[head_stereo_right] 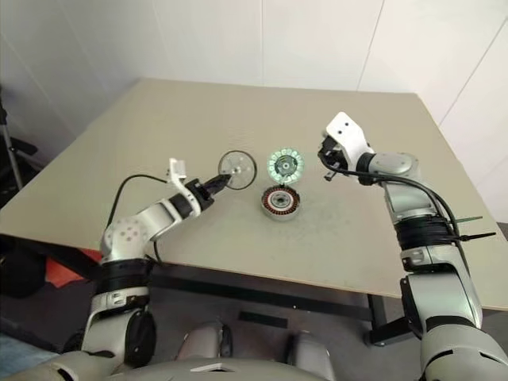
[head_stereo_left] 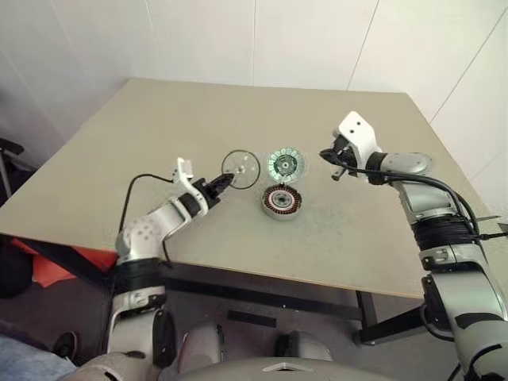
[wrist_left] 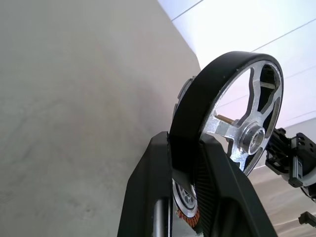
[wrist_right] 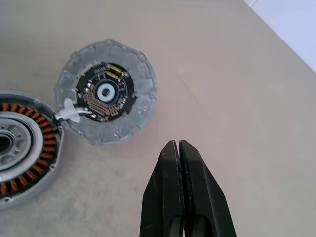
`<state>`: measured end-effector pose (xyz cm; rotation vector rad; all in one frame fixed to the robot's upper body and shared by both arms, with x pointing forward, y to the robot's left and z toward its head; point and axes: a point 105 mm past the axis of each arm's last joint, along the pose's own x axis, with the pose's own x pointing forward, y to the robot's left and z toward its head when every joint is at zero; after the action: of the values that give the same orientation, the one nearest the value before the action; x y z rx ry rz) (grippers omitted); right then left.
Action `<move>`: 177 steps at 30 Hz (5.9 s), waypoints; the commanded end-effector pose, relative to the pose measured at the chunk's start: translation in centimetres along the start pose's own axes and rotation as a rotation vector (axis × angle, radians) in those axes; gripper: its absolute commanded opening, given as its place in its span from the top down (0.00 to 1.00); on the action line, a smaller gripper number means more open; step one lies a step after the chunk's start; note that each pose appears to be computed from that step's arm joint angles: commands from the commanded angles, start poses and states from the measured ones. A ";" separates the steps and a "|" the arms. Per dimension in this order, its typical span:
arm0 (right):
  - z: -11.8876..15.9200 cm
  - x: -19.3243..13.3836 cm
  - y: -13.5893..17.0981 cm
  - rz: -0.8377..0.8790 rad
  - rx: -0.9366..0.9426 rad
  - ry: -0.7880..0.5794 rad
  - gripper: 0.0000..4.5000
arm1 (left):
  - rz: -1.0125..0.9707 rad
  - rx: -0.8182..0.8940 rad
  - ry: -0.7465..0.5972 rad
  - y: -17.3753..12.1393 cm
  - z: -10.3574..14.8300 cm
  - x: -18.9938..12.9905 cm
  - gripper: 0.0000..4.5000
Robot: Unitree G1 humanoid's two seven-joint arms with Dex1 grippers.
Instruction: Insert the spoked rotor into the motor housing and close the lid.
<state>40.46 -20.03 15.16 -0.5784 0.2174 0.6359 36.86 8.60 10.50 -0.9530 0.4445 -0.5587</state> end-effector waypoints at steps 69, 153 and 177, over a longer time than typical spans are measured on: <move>0.9 -1.2 -0.5 -0.095 -0.039 -0.060 1.00 | 0.256 -0.299 0.526 -6.9 -9.4 5.0 0.93; -0.7 4.3 11.0 0.235 0.134 -0.073 1.00 | -0.300 0.971 -0.012 -3.1 0.4 -1.7 0.32; 2.2 0.0 9.4 0.646 -0.328 0.022 1.00 | -0.377 0.973 0.125 -3.1 0.3 -2.3 0.32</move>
<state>35.46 -13.48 12.47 -0.7736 0.3260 1.2050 34.29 9.17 12.35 -0.0901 0.1094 -1.0328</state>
